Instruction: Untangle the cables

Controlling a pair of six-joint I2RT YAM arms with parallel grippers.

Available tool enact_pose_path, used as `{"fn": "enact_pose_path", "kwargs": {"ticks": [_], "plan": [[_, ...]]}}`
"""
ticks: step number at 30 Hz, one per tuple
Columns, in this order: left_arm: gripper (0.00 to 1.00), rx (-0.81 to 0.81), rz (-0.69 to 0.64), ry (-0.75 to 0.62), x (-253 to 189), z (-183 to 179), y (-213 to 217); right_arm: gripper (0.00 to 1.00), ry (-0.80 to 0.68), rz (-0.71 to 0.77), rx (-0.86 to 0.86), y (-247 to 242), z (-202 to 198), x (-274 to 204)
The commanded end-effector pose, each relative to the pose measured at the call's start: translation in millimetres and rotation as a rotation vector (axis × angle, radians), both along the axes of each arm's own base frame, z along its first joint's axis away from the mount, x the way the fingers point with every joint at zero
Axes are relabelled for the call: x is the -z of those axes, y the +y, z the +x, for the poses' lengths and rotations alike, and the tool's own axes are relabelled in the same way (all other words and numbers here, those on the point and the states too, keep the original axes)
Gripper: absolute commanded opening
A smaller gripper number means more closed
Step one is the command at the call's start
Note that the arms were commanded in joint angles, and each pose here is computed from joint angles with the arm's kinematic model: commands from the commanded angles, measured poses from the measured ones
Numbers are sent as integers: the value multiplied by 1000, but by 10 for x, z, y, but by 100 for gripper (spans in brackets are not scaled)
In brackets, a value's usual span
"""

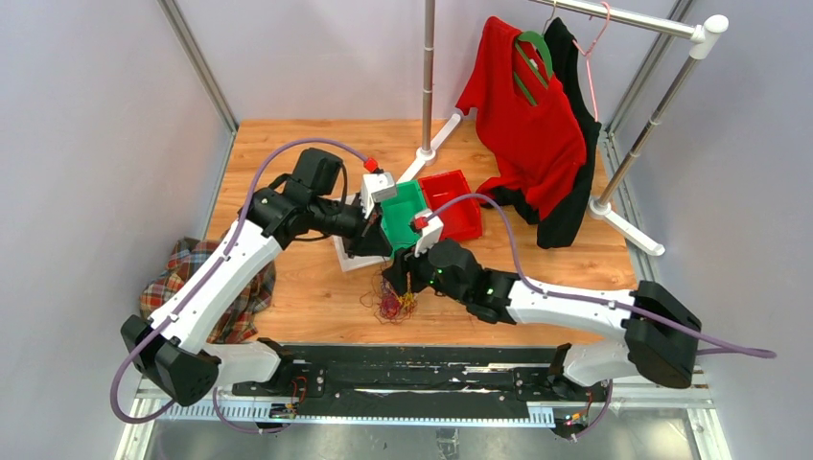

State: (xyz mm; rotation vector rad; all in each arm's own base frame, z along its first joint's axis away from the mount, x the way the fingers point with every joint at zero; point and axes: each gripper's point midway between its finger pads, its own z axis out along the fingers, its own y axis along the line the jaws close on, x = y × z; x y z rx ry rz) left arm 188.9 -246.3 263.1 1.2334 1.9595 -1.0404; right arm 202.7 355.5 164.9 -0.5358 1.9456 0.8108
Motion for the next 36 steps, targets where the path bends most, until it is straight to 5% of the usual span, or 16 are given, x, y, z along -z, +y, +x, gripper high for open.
{"fn": "enact_pose_path", "kwargs": {"ticks": [1, 14, 26, 36], "plan": [[1, 23, -29, -4, -224, -79, -23, 56, -40, 61, -43, 293, -7, -148], [0, -66, -139, -349, -1493, -16, 142, 48, 23, -56, 68, 384, 202, 505], [0, -315, -192, -792, -2781, 196, 588, 45, 176, -142, 182, -193, -34, 1242], [0, -517, -279, -1037, -3594, 228, 942, 44, 192, -143, 229, -493, -129, 1316]]}}
